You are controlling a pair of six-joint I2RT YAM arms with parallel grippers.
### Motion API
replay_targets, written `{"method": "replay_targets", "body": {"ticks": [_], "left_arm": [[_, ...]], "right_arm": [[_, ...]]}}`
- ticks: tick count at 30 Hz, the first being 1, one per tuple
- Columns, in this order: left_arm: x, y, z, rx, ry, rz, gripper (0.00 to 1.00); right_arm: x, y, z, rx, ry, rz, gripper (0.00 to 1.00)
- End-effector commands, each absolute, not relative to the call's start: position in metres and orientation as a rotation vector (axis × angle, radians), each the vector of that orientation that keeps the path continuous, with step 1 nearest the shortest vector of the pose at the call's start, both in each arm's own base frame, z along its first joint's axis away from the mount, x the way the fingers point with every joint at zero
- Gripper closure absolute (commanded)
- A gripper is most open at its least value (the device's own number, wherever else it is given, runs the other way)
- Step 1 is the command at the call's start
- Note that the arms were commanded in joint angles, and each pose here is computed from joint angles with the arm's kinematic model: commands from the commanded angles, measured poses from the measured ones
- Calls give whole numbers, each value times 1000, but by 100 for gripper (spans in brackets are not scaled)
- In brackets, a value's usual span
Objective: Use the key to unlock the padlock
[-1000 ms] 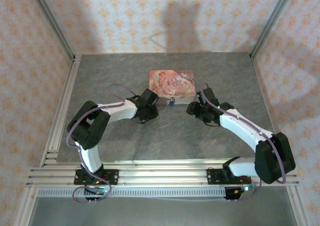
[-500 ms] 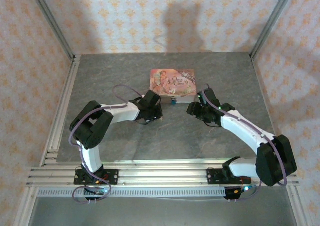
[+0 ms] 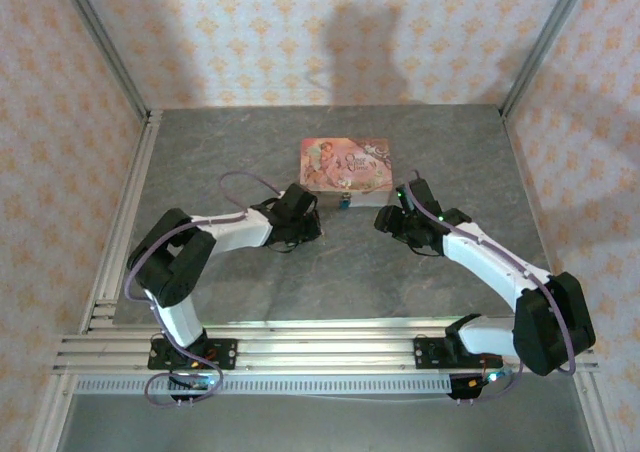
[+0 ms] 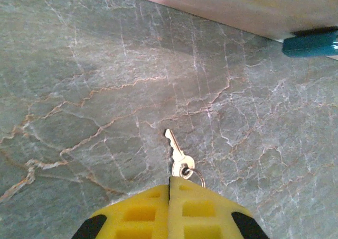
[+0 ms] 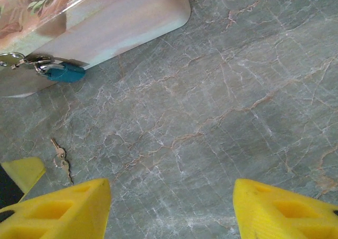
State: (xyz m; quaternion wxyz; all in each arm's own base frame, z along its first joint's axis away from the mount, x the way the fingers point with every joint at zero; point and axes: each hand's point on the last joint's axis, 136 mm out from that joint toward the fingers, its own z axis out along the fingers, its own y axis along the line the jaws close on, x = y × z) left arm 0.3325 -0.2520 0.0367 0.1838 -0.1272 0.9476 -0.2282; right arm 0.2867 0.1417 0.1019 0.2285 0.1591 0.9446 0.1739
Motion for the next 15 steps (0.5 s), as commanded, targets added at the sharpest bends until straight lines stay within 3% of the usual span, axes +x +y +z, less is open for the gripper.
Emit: {"method": "replay_targets", "body": {"ticks": [1,15], "left_arm": [[330,-239,55,-344,2633,-584,98],[286,-168,64,-367,2641,-273,80]], "right_arm": [[284,150,109,380,2591,488,38],[285,266,68,-175,2750,217,39]]}}
